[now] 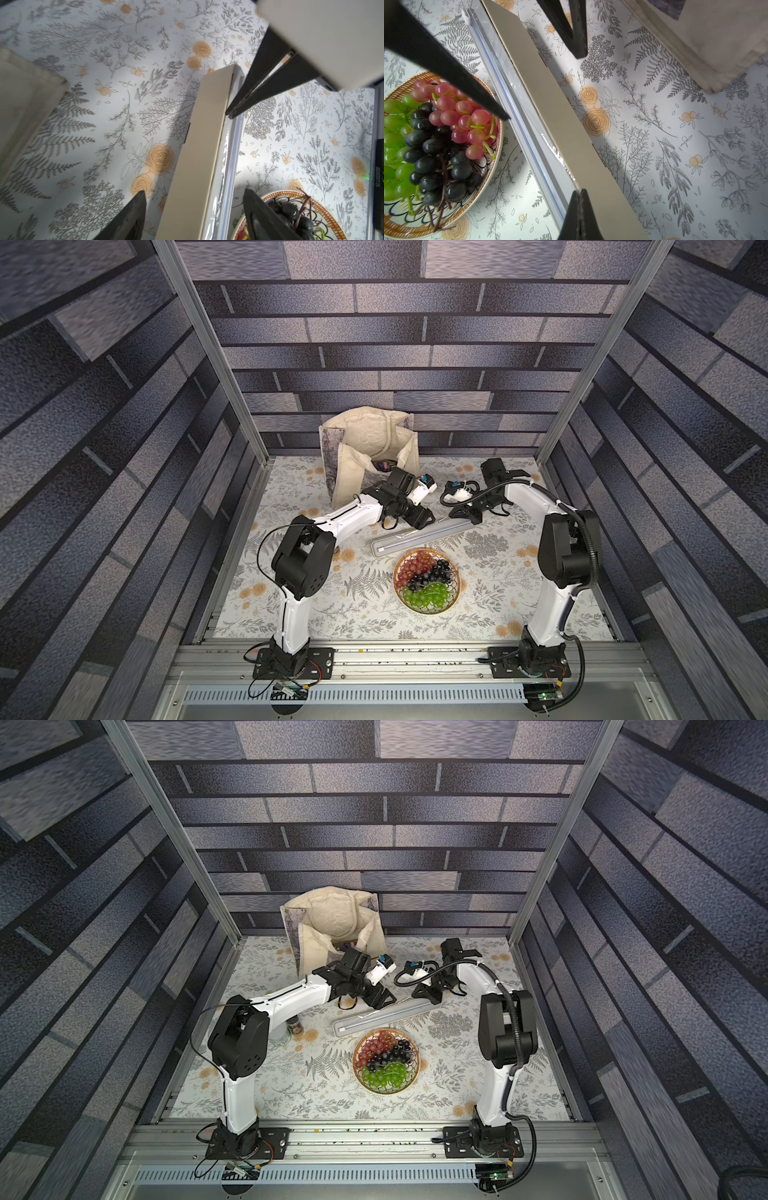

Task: Wrap the plate with plastic wrap
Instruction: Pull the plastic wrap from the plastic wrap cutting box.

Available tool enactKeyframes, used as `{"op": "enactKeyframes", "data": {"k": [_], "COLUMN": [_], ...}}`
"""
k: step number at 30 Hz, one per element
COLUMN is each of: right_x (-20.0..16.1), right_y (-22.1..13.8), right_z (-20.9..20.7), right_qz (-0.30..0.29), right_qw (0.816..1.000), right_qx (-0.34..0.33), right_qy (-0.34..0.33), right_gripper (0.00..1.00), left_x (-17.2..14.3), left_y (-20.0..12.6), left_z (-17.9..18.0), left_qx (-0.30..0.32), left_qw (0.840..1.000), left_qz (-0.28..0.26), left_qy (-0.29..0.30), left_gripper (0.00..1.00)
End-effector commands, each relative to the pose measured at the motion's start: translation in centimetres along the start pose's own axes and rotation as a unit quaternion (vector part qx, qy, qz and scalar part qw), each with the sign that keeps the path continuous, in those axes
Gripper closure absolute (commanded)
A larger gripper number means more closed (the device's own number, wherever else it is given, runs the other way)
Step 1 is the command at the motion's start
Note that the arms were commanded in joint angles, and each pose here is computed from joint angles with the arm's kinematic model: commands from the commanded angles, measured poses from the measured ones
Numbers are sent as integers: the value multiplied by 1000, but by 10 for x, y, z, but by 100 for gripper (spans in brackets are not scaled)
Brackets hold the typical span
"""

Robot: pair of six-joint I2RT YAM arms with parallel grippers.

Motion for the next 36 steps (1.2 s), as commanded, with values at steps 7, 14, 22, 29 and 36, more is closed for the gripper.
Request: {"op": "enactKeyframes", "data": {"k": [7,14,22,29,36], "right_x": [9,8,8,8,6], "right_y": [-8,-8,-9,-10,-10], "right_z": [4,6,6,7,7], "right_qz": [-22,-19,-16,-16,-9], "right_qw": [1000,1000,1000,1000,1000], "right_qx": [-6,-6,-9,-10,-14], "right_qy": [0,0,-1,-2,-1], "right_gripper": [100,100,100,100,100], "left_x": [14,5,-4,-24,-39], "left_y": [16,17,21,17,4], "left_z": [-8,10,21,29,36], "left_qx": [-24,24,30,36,49], "left_qw": [1000,1000,999,998,996], "left_qz": [-10,-9,17,54,73], "left_qy": [16,-2,6,2,-2], "left_gripper": [22,24,23,28,34]}}
Point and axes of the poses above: each gripper's point midway between its finger pads, its own y axis out along the fingers, its own z axis along the line the jaws close on, x = y × z, the point moved 9 cm from there along -y, back along the fingers, and after that the axes turned 6 degrees about y, right-handed, at the moved point
